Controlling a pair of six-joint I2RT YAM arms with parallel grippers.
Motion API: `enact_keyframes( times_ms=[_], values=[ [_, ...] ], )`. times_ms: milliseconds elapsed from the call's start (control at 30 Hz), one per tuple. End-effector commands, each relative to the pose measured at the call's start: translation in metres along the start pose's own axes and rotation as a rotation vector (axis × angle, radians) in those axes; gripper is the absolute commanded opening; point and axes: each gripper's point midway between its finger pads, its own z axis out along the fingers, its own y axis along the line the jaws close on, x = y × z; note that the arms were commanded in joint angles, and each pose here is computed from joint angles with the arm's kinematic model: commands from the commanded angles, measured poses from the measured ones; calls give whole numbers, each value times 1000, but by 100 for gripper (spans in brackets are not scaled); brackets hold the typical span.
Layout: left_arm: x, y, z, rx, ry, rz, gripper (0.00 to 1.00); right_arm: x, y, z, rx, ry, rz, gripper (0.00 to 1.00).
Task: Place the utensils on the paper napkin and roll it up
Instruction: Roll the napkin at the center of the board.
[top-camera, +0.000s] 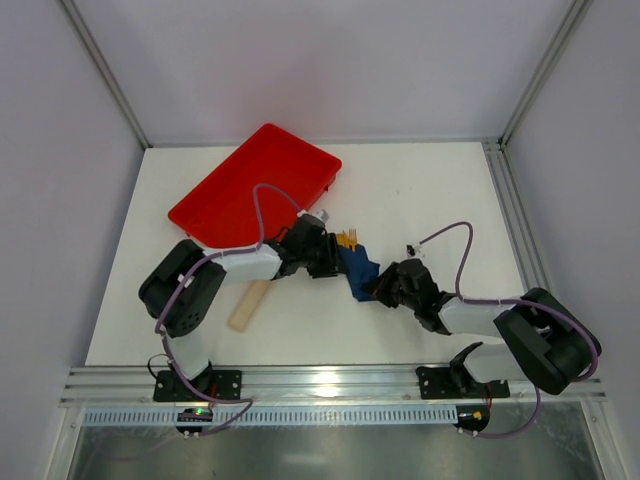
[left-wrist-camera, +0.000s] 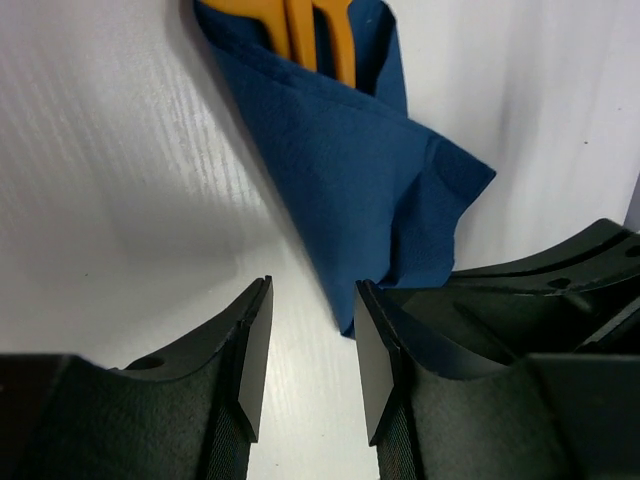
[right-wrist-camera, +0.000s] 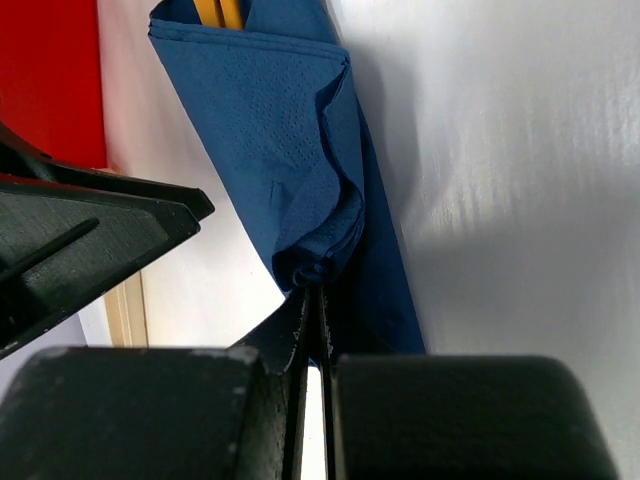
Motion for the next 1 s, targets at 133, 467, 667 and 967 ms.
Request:
enact_keyframes(
  times_ms=[133,467,667,967],
  values=[
    [-22,-47,-12,143,-77,40,42,-9,12,0,-9,-113,81,5],
    [-18,-70,13,183,-37,61,41,-9,9,-4,3,-132,93,9],
    [-5,-68,29,182,2,50,40,-11,5,-5,13,-154,122,13],
    [14,-57,43,141,49,57,39,-13,16,-20,28,-130,13,25]
  ],
)
